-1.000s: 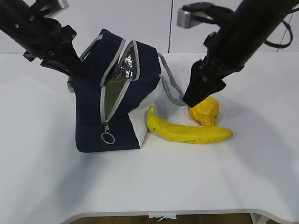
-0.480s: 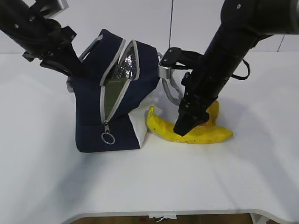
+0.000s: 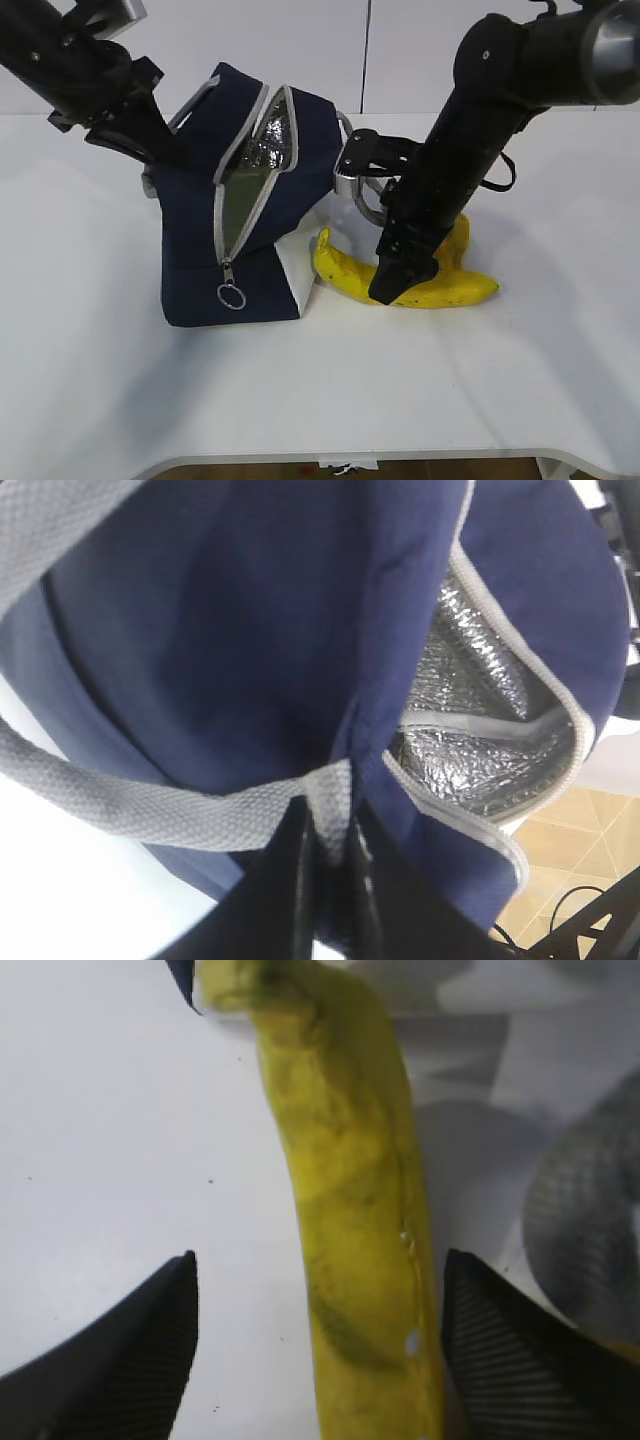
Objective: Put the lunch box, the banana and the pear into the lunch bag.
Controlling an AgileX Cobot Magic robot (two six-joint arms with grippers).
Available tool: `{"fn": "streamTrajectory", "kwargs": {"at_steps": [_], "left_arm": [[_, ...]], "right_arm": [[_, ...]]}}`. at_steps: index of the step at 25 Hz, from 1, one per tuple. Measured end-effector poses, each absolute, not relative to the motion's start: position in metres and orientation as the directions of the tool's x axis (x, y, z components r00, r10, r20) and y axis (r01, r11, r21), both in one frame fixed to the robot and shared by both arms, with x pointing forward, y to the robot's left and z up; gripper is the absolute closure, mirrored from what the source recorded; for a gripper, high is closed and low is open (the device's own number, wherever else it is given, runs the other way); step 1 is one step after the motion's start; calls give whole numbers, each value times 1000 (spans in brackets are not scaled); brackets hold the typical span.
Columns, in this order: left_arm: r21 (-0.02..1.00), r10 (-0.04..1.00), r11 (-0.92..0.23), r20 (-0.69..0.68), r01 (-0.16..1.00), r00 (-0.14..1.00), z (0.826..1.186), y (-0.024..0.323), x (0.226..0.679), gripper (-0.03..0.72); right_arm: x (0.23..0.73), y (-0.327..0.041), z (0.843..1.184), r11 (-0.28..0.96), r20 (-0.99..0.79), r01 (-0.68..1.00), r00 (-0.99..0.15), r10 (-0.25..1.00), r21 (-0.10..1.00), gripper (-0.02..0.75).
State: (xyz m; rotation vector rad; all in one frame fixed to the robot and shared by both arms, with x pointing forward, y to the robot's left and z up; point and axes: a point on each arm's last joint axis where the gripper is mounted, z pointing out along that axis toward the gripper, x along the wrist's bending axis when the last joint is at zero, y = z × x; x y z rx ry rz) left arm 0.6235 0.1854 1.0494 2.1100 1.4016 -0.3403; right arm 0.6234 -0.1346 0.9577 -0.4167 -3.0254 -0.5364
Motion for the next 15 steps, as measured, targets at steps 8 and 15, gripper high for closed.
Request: {"fn": "streamTrajectory", "kwargs": {"at_steps": [8,15], "left_arm": [[322,759,-286,-499,903,418,1049,186,623,673],[320,763,-291,-490,902,420,1049,187,623,673]], "right_arm": [[626,-134,947,907,92,272,-962,256,322,157],[626,-134,948,905,90,273,-962,258,326,157]]}}
